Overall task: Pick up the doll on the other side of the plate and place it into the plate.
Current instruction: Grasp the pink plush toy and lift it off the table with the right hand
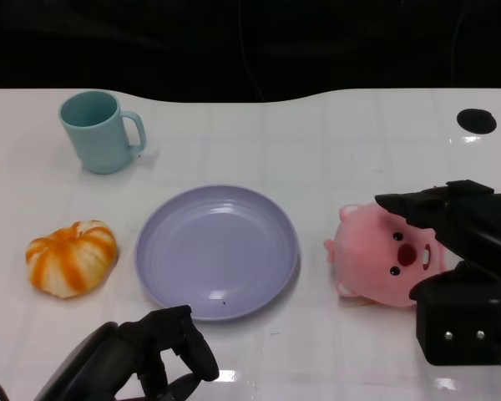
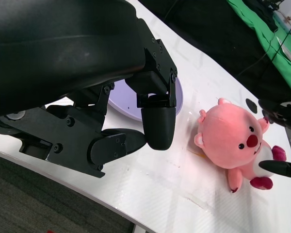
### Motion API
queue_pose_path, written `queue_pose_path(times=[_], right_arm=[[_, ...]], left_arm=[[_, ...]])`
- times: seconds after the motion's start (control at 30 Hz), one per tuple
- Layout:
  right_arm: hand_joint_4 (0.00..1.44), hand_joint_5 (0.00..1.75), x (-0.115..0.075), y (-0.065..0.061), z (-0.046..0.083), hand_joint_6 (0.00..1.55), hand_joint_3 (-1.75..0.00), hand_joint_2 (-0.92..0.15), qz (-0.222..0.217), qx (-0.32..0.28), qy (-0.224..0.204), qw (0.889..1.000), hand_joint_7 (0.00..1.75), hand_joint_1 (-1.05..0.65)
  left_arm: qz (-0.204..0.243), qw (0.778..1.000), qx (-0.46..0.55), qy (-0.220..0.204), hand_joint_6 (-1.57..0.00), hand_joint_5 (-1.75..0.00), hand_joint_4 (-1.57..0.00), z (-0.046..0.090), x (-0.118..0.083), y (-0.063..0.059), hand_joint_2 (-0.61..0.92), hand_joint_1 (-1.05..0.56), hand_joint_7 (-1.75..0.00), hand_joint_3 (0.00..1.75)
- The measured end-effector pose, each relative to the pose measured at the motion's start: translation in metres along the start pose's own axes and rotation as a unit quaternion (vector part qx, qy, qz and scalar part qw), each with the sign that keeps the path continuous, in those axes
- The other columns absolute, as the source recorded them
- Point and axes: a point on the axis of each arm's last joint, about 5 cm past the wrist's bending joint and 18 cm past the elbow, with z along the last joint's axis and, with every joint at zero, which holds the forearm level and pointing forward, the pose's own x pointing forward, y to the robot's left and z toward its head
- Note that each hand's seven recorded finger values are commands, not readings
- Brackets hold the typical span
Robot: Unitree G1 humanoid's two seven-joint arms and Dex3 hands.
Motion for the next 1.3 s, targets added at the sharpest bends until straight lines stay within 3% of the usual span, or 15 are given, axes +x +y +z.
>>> queue_pose_path(times=[0.37,0.6,0.73,0.9,0.97,1.0,1.07,1.13,1.17,1.2,1.23,1.3], right_arm=[[0.0,0.23,0.038,0.012,-0.011,0.15,-0.01,-0.9,0.055,-0.016,0.026,0.998,0.0,-0.75],[0.08,0.27,0.057,0.021,-0.012,0.2,0.0,-0.9,0.066,-0.012,0.028,0.997,0.02,-0.82],[0.24,0.29,0.062,0.023,-0.013,0.34,0.0,-0.89,0.067,-0.019,0.027,0.997,0.04,-0.75],[0.67,0.32,0.064,0.025,-0.013,0.74,0.0,-0.88,0.046,-0.015,0.026,0.998,0.1,-0.43],[0.82,0.47,0.064,0.026,-0.013,0.91,0.0,-0.88,0.031,0.002,0.018,0.999,0.12,-0.3],[0.83,0.54,0.065,0.026,-0.013,0.95,0.0,-0.88,0.025,0.013,0.016,0.999,0.11,-0.27],[0.87,1.09,0.065,0.027,-0.013,1.14,-0.05,-0.91,0.009,0.032,0.008,0.999,0.16,-0.17],[0.87,1.27,0.065,0.028,-0.011,1.2,-0.08,-0.91,-0.003,0.043,-0.002,0.999,0.19,-0.14],[0.92,1.44,0.065,0.029,-0.011,1.23,-0.56,-0.7,-0.006,0.044,-0.007,0.999,0.38,-0.14],[0.93,1.51,0.065,0.029,-0.011,1.2,-0.92,-0.52,-0.009,0.045,-0.012,0.999,0.51,-0.13],[0.92,1.62,0.065,0.029,-0.011,1.14,-1.11,-0.43,-0.013,0.046,-0.017,0.999,0.77,-0.14],[0.91,1.72,0.065,0.03,-0.011,0.98,-1.24,-0.36,-0.019,0.045,-0.025,0.999,1.21,-0.15]], left_arm=[[-0.002,1.0,-0.003,-0.003,-0.63,-1.73,-0.64,0.003,-0.001,-0.002,0.78,-0.26,-1.32,0.72],[-0.002,1.0,-0.002,-0.004,-0.63,-1.75,-0.64,0.004,-0.002,-0.002,0.78,-0.26,-1.32,0.71],[-0.002,1.0,0.003,0.0,-0.63,-1.75,-0.64,0.005,-0.003,-0.002,0.78,-0.25,-1.32,0.72],[-0.001,1.0,0.0,0.005,-0.63,-1.75,-0.66,0.005,-0.004,-0.003,0.78,-0.25,-1.32,0.71],[0.0,1.0,0.0,0.003,-0.63,-1.75,-0.66,0.006,-0.005,-0.003,0.78,-0.26,-1.32,0.71],[0.0,1.0,0.001,0.001,-0.63,-1.75,-0.66,0.007,-0.005,-0.002,0.79,-0.26,-1.32,0.71],[0.001,1.0,0.002,-0.001,-0.63,-1.75,-0.66,0.008,-0.005,-0.002,0.78,-0.26,-1.32,0.71],[0.002,1.0,0.003,-0.001,-0.63,-1.75,-0.66,0.008,-0.005,-0.002,0.78,-0.27,-1.32,0.71],[0.002,1.0,0.003,0.0,-0.63,-1.75,-0.64,0.008,-0.005,-0.002,0.78,-0.28,-1.33,0.7],[0.002,1.0,0.002,0.0,-0.63,-1.75,-0.64,0.009,-0.006,-0.002,0.78,-0.29,-1.33,0.7],[0.002,1.0,0.001,0.001,-0.62,-1.75,-0.63,0.01,-0.006,-0.003,0.78,-0.28,-1.33,0.7],[0.001,1.0,-0.001,0.002,-0.62,-1.75,-0.64,0.01,-0.007,-0.003,0.78,-0.28,-1.33,0.7]])
